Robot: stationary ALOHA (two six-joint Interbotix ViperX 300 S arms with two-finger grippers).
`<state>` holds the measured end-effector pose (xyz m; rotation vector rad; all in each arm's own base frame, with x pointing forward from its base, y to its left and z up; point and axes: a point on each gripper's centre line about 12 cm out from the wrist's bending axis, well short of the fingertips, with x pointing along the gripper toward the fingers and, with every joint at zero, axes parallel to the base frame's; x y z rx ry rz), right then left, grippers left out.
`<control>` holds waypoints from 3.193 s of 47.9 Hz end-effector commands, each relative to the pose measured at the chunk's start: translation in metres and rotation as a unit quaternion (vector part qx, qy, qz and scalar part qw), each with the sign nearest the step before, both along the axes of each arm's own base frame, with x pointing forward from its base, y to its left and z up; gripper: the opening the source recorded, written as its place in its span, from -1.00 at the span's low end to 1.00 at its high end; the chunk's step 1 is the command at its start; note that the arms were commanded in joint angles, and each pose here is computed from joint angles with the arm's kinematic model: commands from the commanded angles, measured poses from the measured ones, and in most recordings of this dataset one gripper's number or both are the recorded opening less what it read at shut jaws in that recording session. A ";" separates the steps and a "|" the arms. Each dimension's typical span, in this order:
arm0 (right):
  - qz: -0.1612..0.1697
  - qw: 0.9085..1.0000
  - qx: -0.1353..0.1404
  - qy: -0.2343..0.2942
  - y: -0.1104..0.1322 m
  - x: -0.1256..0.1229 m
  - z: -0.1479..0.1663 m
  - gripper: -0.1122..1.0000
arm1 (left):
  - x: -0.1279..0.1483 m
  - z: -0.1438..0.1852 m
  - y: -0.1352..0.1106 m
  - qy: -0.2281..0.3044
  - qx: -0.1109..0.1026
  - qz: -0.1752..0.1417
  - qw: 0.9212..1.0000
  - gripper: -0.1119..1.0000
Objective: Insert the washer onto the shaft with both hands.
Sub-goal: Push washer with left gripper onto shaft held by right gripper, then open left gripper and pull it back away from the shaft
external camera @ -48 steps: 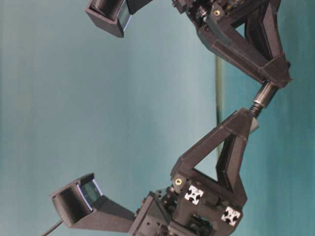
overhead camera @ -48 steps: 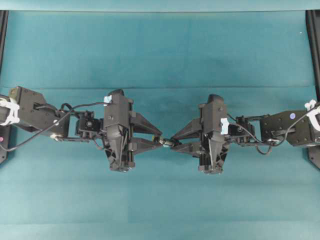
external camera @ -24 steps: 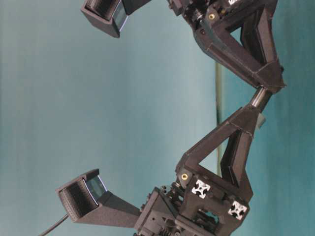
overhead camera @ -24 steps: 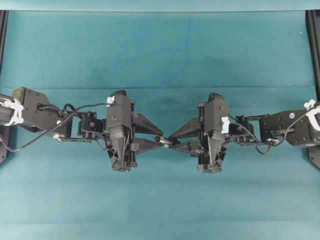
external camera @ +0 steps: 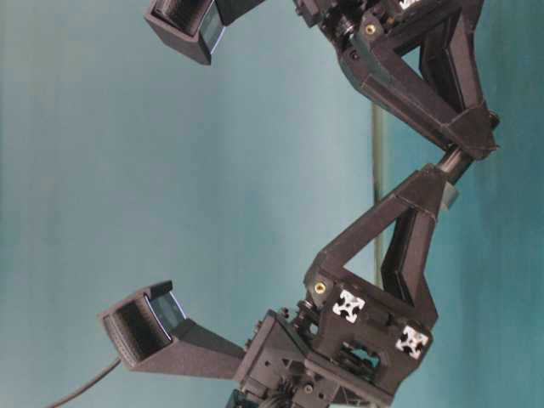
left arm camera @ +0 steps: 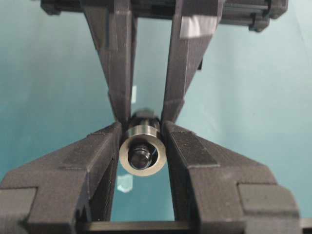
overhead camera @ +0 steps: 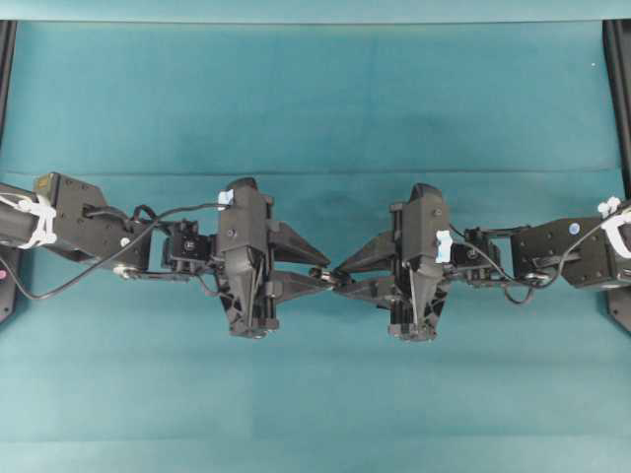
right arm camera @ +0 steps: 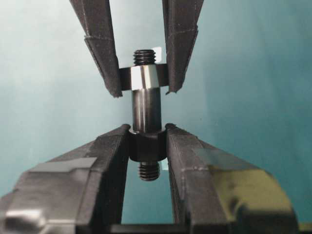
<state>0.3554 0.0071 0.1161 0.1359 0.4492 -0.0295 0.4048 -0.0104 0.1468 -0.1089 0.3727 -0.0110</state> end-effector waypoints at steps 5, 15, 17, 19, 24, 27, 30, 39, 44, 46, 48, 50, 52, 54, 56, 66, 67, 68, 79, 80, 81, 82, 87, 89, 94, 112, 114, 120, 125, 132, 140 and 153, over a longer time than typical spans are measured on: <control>-0.008 0.999 0.006 -0.035 -0.003 0.012 0.016 -0.80 | 0.005 0.003 -0.002 0.004 0.001 -0.003 1.000 -0.18; -0.008 0.999 0.005 -0.034 -0.003 0.012 0.015 -0.80 | 0.002 -0.005 -0.003 0.039 0.005 -0.005 0.999 -0.18; -0.008 0.999 0.005 -0.033 -0.003 0.012 0.015 -0.80 | 0.003 -0.004 -0.003 0.039 0.005 -0.005 0.999 -0.18; -0.008 0.999 0.005 -0.034 -0.003 0.012 0.015 -0.80 | 0.003 -0.004 -0.003 0.038 0.006 -0.005 0.999 -0.18; -0.008 0.999 0.005 -0.034 -0.003 0.015 0.014 -0.80 | 0.007 -0.002 -0.003 0.034 0.006 -0.006 0.999 -0.18; -0.008 0.999 0.005 -0.034 -0.003 0.018 0.013 -0.80 | 0.010 -0.001 -0.003 0.031 0.007 -0.006 0.999 -0.18; -0.008 0.999 0.005 -0.034 -0.003 0.020 0.013 -0.80 | 0.013 0.001 -0.003 0.028 0.008 -0.006 1.000 -0.18; -0.008 0.999 0.005 -0.033 -0.003 0.023 0.011 -0.80 | 0.017 0.004 -0.002 0.023 0.008 -0.004 1.000 -0.18; -0.008 0.999 0.005 -0.034 -0.003 0.023 0.012 -0.80 | 0.017 0.004 0.000 0.022 0.007 -0.002 1.000 -0.18; -0.008 0.999 0.005 -0.032 -0.003 0.022 0.011 -0.80 | 0.017 0.005 0.000 0.020 0.007 -0.002 1.000 -0.18; -0.008 0.999 0.006 -0.032 -0.003 0.022 0.011 -0.80 | 0.017 0.006 0.000 0.020 0.007 -0.002 1.000 -0.18; -0.008 0.999 0.005 -0.031 -0.003 0.021 0.010 -0.80 | 0.017 0.006 0.000 0.019 0.007 -0.002 1.000 -0.18; -0.007 0.999 0.005 -0.031 -0.003 0.021 0.011 -0.80 | 0.018 0.008 0.001 0.017 0.005 0.000 1.000 -0.18; -0.008 0.999 0.005 -0.032 -0.003 0.021 0.011 -0.80 | 0.018 0.008 0.002 0.017 0.003 0.002 1.000 -0.18; -0.008 0.999 0.006 -0.032 -0.003 0.021 0.011 -0.80 | 0.018 0.009 0.004 0.016 0.001 0.005 1.000 -0.18; -0.006 0.999 0.006 -0.031 -0.002 0.020 0.010 -0.80 | 0.018 0.020 0.006 0.004 0.001 0.008 1.000 -0.18; -0.006 0.999 0.006 -0.031 -0.002 0.020 0.010 -0.80 | 0.018 0.022 0.007 0.002 0.001 0.008 1.000 -0.18; -0.006 1.000 0.006 -0.030 -0.001 0.019 0.010 -0.80 | 0.018 0.024 0.007 0.000 0.001 0.008 1.000 -0.18; -0.008 0.999 0.007 -0.041 -0.002 0.017 0.012 -0.80 | 0.016 0.045 0.010 -0.028 0.000 0.012 1.000 -0.55; -0.010 0.999 0.008 -0.041 -0.002 0.017 0.011 -0.80 | 0.015 0.046 0.010 -0.029 0.000 0.012 0.999 -0.62; -0.010 0.999 0.009 -0.041 -0.002 0.017 0.011 -0.80 | 0.015 0.048 0.010 -0.031 0.000 0.012 0.999 -0.65; -0.012 0.999 0.009 -0.043 -0.002 0.017 0.012 -0.80 | 0.015 0.050 0.010 -0.035 0.000 0.012 0.999 -0.64; -0.015 0.999 0.011 -0.050 -0.003 0.015 0.013 -0.80 | 0.013 0.055 0.010 -0.040 0.000 0.012 0.999 -0.27; -0.016 0.998 0.012 -0.057 -0.003 0.013 0.014 -0.80 | 0.012 0.056 0.010 -0.041 -0.001 0.013 0.999 -0.08; -0.024 0.997 0.021 -0.068 -0.003 0.008 0.015 -0.80 | 0.010 0.054 0.010 -0.037 -0.010 0.016 0.999 0.41; -0.036 0.989 0.056 -0.134 -0.003 -0.017 0.022 -0.80 | -0.009 0.049 0.010 -0.025 -0.028 0.023 0.999 0.33; -0.034 0.988 0.056 -0.142 -0.002 -0.018 0.024 -0.80 | -0.011 0.049 0.010 -0.025 -0.028 0.023 0.999 0.33; -0.027 0.985 0.055 -0.163 0.000 -0.018 0.028 -0.80 | -0.016 0.047 0.010 -0.019 -0.029 0.023 0.999 0.33; -0.020 0.981 0.054 -0.185 0.002 -0.017 0.034 -0.80 | -0.018 0.046 0.010 -0.018 -0.029 0.023 0.999 0.33; -0.017 0.976 0.055 -0.212 0.004 -0.017 0.040 -0.80 | -0.018 0.046 0.010 -0.017 -0.034 0.025 0.999 0.33; -0.014 0.975 0.056 -0.214 0.006 -0.015 0.041 -0.80 | -0.019 0.044 0.010 -0.014 -0.036 0.026 0.999 0.33; -0.008 0.975 0.057 -0.214 0.010 -0.015 0.041 -0.80 | -0.026 0.033 0.008 0.023 -0.034 0.025 0.999 0.33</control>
